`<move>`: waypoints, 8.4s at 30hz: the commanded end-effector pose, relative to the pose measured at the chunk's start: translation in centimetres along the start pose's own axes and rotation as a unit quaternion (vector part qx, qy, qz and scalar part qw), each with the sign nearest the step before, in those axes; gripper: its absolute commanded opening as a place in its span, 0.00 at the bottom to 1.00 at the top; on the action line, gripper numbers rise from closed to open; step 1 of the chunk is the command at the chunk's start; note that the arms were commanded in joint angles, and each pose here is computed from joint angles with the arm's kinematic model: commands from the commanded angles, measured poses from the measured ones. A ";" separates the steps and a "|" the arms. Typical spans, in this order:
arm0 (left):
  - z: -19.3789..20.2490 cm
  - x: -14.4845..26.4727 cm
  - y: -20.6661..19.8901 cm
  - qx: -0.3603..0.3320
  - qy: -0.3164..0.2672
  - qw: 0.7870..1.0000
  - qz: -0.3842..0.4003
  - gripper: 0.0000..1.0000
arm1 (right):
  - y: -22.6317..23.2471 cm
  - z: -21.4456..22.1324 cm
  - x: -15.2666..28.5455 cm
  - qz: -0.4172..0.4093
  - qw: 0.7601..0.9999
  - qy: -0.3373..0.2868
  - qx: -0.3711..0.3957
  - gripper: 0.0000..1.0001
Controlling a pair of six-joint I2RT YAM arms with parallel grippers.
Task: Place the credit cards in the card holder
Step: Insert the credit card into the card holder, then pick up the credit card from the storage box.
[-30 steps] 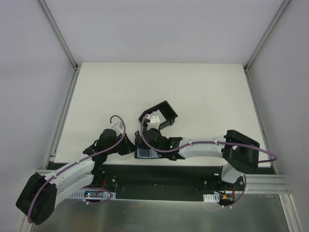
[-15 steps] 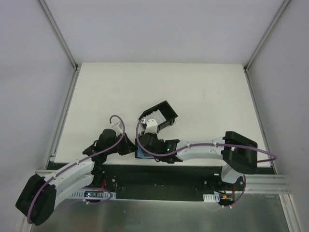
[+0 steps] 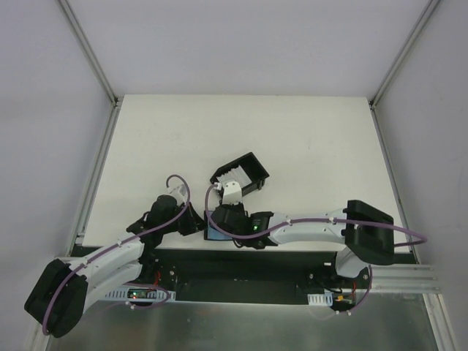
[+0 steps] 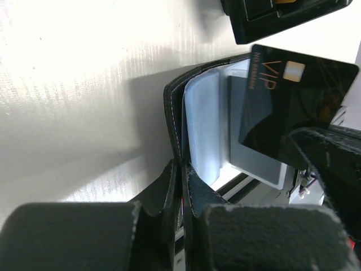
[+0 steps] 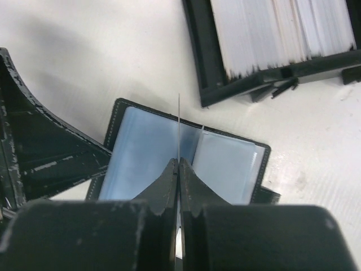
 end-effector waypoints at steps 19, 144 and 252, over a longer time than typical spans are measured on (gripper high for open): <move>1.5 -1.1 3.2 0.028 0.006 0.998 -0.062 0.00 | -1.2 1.4 0.5 -0.151 0.963 0.052 -0.217 0.00; 0.8 -1.8 3.3 0.015 0.013 0.997 -0.076 0.00 | -0.7 3.5 -3.3 -0.143 0.947 0.168 -0.233 0.43; -2.8 -3.7 1.4 0.015 0.023 0.997 -0.068 0.00 | -13.1 -12.9 -11.4 -0.102 0.964 0.233 -0.082 0.80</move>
Point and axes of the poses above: each gripper's point midway between its finger pads, its own x axis back along the fingers, its own y axis along the line the jaws close on, z = x × y, the point moved 3 cm from there along x, back along the fingers, and after that the axes turned 8 degrees about -x, right-handed, at the moved point
